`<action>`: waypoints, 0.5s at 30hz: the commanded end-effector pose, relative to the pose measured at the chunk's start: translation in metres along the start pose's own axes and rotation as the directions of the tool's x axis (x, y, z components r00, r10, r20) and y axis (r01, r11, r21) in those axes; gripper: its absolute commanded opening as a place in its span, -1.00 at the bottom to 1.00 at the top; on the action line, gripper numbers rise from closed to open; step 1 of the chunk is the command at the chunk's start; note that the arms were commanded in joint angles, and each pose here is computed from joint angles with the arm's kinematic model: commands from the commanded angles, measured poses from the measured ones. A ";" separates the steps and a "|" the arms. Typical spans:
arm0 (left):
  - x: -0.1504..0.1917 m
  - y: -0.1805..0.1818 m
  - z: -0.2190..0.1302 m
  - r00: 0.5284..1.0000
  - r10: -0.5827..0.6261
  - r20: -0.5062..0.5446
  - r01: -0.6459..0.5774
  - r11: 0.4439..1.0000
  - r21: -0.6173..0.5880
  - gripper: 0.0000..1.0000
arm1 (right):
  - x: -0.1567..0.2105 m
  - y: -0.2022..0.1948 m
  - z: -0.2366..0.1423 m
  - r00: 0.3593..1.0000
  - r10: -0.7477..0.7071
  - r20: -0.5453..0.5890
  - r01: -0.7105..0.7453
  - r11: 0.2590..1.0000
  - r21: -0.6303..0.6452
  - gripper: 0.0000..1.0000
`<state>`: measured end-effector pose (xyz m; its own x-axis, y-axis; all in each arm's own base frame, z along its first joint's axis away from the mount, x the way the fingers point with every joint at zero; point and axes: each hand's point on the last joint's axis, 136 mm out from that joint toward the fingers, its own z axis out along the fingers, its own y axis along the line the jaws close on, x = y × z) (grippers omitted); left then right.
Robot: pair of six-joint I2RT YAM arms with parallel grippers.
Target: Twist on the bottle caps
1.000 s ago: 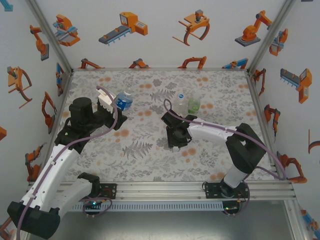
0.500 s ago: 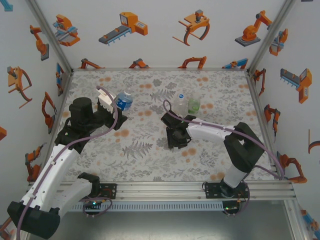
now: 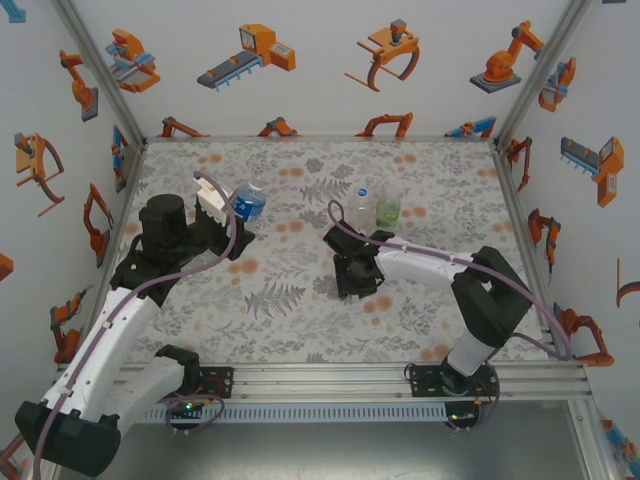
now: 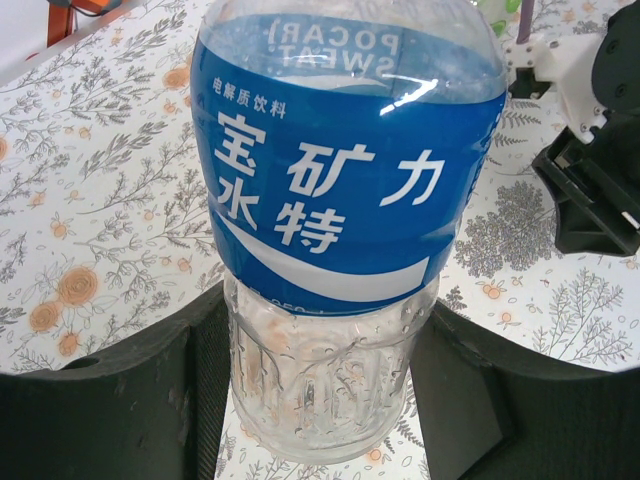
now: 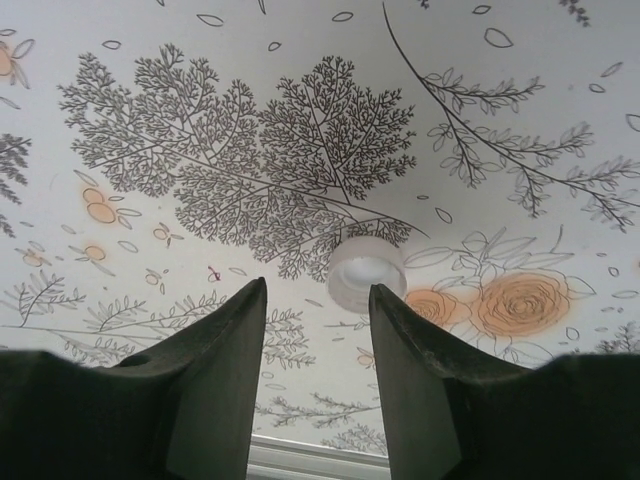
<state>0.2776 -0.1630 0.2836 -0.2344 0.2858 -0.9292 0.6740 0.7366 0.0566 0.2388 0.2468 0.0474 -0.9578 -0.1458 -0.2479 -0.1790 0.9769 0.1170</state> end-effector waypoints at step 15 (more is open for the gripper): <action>-0.008 -0.001 0.000 0.999 0.017 0.029 -0.017 1.000 0.015 -0.99 | 0.003 -0.014 0.001 1.000 -0.016 -0.009 0.016 0.998 0.067 -0.03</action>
<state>0.2779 -0.1632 0.2829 -0.2360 0.2868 -0.9285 0.6745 0.7362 0.0559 0.2410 0.2412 0.0510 -0.9538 -0.1517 -0.2595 -0.1792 0.9801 0.0858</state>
